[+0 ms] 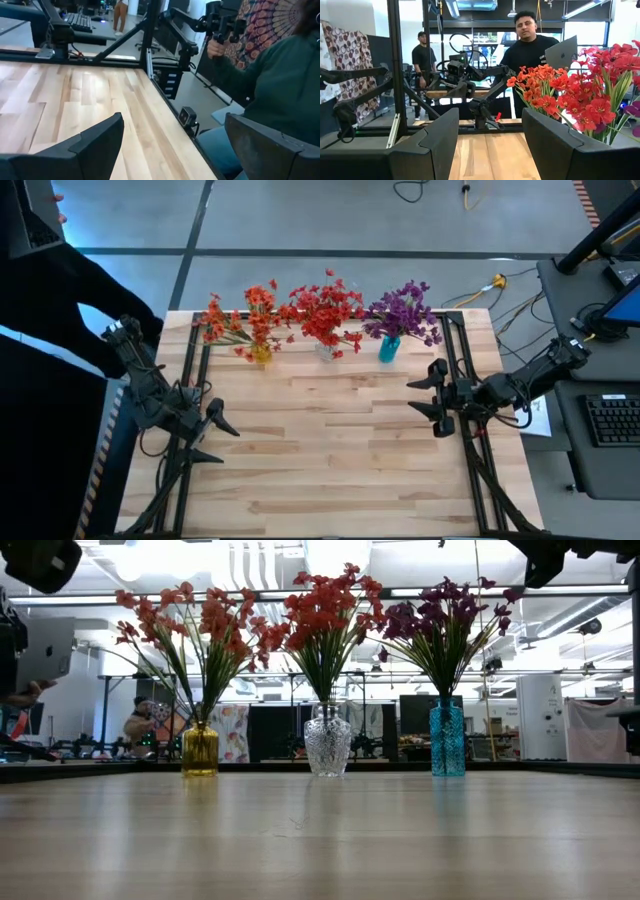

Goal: Sort flowers into vase by color
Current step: Return to Home Position

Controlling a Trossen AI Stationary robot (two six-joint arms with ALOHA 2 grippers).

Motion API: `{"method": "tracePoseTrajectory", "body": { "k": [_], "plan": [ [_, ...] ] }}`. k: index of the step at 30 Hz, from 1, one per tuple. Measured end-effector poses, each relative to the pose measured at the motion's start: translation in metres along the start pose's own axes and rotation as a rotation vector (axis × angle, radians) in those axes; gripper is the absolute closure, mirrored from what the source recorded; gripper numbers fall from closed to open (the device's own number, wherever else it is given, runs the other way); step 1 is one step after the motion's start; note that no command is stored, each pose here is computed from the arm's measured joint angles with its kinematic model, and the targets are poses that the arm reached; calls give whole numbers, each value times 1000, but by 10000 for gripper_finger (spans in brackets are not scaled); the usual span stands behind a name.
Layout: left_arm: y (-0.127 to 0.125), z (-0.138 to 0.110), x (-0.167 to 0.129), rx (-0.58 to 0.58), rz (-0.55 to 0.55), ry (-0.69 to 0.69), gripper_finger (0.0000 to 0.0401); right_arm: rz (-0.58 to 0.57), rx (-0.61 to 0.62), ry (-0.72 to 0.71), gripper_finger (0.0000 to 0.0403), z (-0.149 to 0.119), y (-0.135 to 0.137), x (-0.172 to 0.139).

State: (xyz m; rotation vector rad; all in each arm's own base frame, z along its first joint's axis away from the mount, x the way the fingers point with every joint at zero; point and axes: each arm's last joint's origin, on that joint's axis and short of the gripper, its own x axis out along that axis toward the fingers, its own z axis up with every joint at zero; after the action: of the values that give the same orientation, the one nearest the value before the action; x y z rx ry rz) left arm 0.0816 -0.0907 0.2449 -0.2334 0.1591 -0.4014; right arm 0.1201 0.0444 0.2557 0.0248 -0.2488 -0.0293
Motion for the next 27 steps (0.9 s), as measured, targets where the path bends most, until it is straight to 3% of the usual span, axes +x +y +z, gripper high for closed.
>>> {"method": "tracePoseTrajectory", "body": {
  "k": [13, 27],
  "plan": [
    [18, -35, -1, -33, 69, -109, 104, -9, -40, -66, 193, 0, -8, -15],
    [32, -30, -4, 166, 252, -163, 157, -26, 18, -182, 193, -12, -20, -41]
  ]
}}
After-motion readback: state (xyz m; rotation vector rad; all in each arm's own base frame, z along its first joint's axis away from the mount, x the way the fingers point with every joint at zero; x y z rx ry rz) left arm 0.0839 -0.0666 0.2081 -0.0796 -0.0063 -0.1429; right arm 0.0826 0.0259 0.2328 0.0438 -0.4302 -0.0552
